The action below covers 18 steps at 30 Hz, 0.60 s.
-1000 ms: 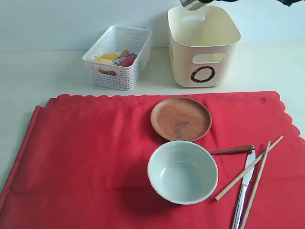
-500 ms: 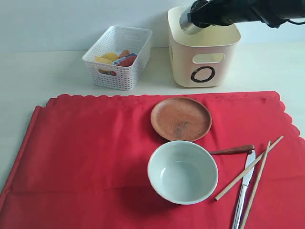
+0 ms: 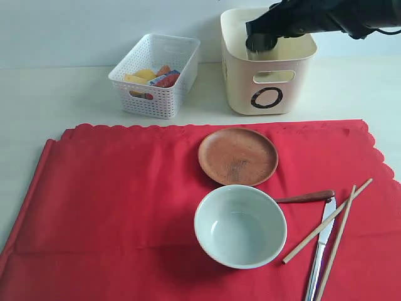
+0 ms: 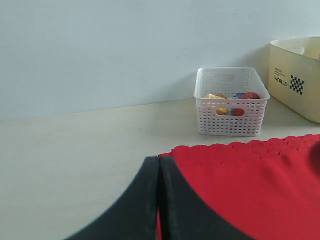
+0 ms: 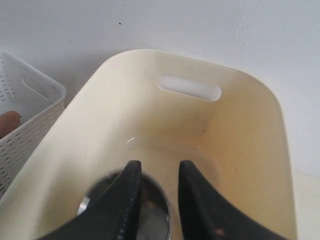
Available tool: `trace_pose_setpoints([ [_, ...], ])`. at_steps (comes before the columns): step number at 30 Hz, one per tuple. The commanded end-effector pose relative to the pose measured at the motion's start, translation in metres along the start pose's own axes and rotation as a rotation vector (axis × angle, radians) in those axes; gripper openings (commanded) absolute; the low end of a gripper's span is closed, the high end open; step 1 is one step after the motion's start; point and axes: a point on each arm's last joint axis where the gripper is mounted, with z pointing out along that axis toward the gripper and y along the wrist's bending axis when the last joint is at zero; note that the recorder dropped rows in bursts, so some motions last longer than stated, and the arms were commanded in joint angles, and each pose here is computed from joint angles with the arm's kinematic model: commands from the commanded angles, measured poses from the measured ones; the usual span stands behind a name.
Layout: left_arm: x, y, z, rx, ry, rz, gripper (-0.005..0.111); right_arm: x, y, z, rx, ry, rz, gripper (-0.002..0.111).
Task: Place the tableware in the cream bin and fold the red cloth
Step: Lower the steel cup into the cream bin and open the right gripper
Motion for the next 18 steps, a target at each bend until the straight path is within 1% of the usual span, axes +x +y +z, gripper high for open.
trace_pose_setpoints([
  [1, 0.0006, 0.0002, -0.0003, -0.005, -0.004, -0.004, 0.001, -0.0033, -0.0038, -0.0011, 0.017, -0.017, -0.009, 0.034],
  [4, 0.0006, 0.0002, -0.0003, -0.005, -0.004, -0.004, 0.001, -0.0032, -0.0036, -0.0011, 0.015, -0.016, -0.009, 0.038],
  [13, 0.0006, 0.0002, -0.0003, -0.005, -0.004, -0.002, 0.001, -0.0009, -0.0012, -0.0011, -0.012, 0.01, -0.005, 0.038],
  [18, 0.0006, 0.0002, -0.0003, -0.005, -0.004, -0.004, 0.001, -0.0078, 0.0016, -0.0098, -0.046, 0.015, -0.006, 0.038],
])
